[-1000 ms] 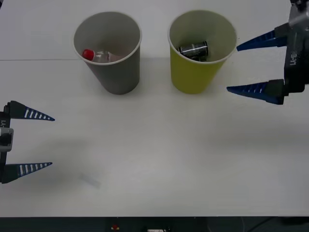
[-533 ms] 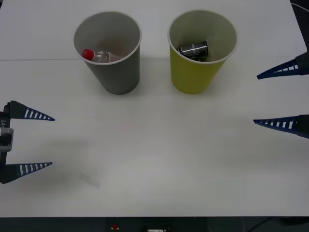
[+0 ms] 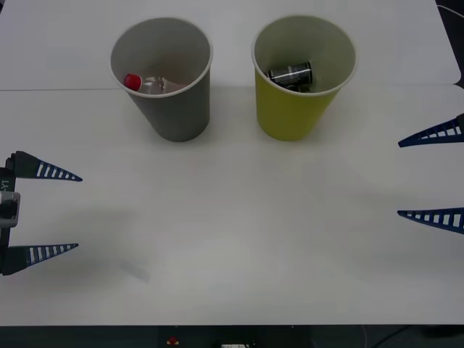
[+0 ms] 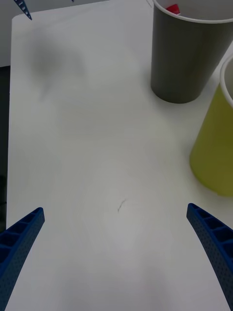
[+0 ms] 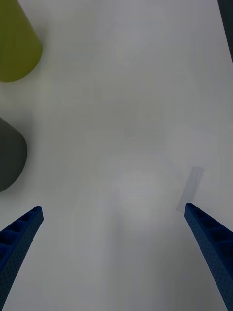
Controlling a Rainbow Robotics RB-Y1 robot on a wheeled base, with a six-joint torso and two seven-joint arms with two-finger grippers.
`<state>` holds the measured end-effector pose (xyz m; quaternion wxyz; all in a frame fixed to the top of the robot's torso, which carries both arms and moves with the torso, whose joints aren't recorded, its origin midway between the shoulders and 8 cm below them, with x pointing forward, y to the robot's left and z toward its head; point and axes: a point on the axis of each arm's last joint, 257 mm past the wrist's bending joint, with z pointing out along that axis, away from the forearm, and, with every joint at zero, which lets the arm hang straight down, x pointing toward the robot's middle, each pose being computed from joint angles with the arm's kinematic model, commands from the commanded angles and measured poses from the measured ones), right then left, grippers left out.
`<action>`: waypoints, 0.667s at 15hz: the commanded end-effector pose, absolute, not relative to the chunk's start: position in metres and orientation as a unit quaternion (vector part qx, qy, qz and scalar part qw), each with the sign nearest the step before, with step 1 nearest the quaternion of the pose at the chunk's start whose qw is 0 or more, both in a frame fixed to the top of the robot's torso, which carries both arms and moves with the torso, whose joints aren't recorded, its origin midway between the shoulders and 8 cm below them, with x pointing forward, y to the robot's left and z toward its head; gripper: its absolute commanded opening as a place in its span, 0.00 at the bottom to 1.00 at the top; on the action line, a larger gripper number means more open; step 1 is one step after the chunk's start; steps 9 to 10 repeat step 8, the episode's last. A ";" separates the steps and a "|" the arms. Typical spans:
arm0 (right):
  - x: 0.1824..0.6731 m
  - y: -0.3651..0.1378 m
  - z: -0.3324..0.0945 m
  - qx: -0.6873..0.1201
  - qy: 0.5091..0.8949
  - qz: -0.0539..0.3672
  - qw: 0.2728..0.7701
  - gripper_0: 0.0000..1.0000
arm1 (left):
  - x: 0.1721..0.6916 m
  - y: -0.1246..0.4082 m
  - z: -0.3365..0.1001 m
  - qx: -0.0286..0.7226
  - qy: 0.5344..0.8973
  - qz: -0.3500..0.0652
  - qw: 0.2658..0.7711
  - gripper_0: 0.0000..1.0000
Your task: Put the can into the green bin and the plastic bottle into the gray bin
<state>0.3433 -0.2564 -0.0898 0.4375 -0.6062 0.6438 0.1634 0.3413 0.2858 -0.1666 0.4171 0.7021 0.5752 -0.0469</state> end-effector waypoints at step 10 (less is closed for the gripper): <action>0.337 -0.262 -0.099 -0.610 0.642 0.162 0.434 1.00 | 0.341 0.286 -0.167 0.702 0.575 -0.047 0.417 1.00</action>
